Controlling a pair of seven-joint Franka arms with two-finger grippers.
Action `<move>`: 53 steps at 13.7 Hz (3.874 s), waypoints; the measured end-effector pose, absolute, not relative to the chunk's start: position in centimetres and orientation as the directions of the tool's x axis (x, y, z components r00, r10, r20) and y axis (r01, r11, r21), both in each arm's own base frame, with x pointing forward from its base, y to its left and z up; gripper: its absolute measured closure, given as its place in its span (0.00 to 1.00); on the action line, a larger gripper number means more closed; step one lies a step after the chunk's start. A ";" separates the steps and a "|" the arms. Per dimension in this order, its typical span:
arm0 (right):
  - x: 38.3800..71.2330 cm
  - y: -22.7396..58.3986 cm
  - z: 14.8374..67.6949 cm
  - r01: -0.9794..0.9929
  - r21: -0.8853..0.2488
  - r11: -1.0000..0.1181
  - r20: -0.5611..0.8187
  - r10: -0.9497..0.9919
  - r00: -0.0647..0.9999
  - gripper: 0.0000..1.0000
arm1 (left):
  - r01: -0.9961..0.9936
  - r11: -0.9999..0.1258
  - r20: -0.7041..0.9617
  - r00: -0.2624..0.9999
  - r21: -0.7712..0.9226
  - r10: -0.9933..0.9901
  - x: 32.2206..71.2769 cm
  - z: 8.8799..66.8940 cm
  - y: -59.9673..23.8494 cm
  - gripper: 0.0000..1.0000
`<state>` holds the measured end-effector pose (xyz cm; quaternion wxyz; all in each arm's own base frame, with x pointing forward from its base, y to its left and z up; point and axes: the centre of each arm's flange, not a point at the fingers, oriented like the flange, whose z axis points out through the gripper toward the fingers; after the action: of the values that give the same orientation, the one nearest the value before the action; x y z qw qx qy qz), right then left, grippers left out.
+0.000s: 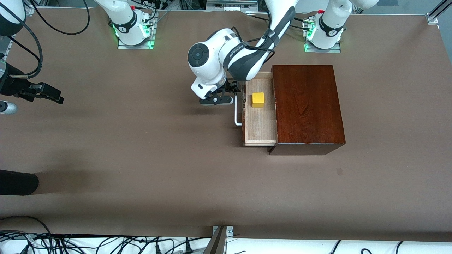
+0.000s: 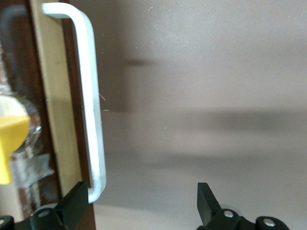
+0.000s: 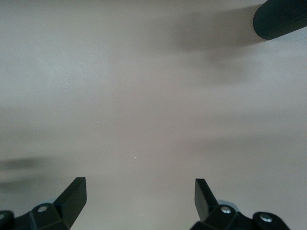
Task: Open drawer, take yellow block, close drawer
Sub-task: 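Release the handle and move the right gripper over the yellow cube, then lower the right gripper and grasp the yellow cube in the drawer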
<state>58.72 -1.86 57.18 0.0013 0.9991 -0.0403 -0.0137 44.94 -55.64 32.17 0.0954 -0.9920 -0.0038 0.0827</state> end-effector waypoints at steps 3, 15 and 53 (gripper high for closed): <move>58.7 -1.9 57.2 -0.081 0.004 -0.997 -0.026 -0.081 0.996 0.00 | -0.006 -0.981 -0.170 0.985 -0.193 0.028 44.7 36.2 -54.9 0.00; 59.1 1.5 56.3 -0.155 -0.020 -0.988 -0.045 -0.154 0.987 0.00 | 0.086 -0.993 -0.174 0.980 -0.085 0.100 54.9 57.2 -30.8 0.00; 42.6 63.5 32.5 -0.990 -0.120 -0.069 -0.124 -0.989 0.084 0.00 | 0.121 -0.993 -0.070 0.990 -0.001 0.121 53.5 61.6 -2.8 0.00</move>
<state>42.62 63.47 32.53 -0.0865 0.7312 -0.6766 -0.0048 53.45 -2.80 61.62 -0.0015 -0.9975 -0.0608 0.0348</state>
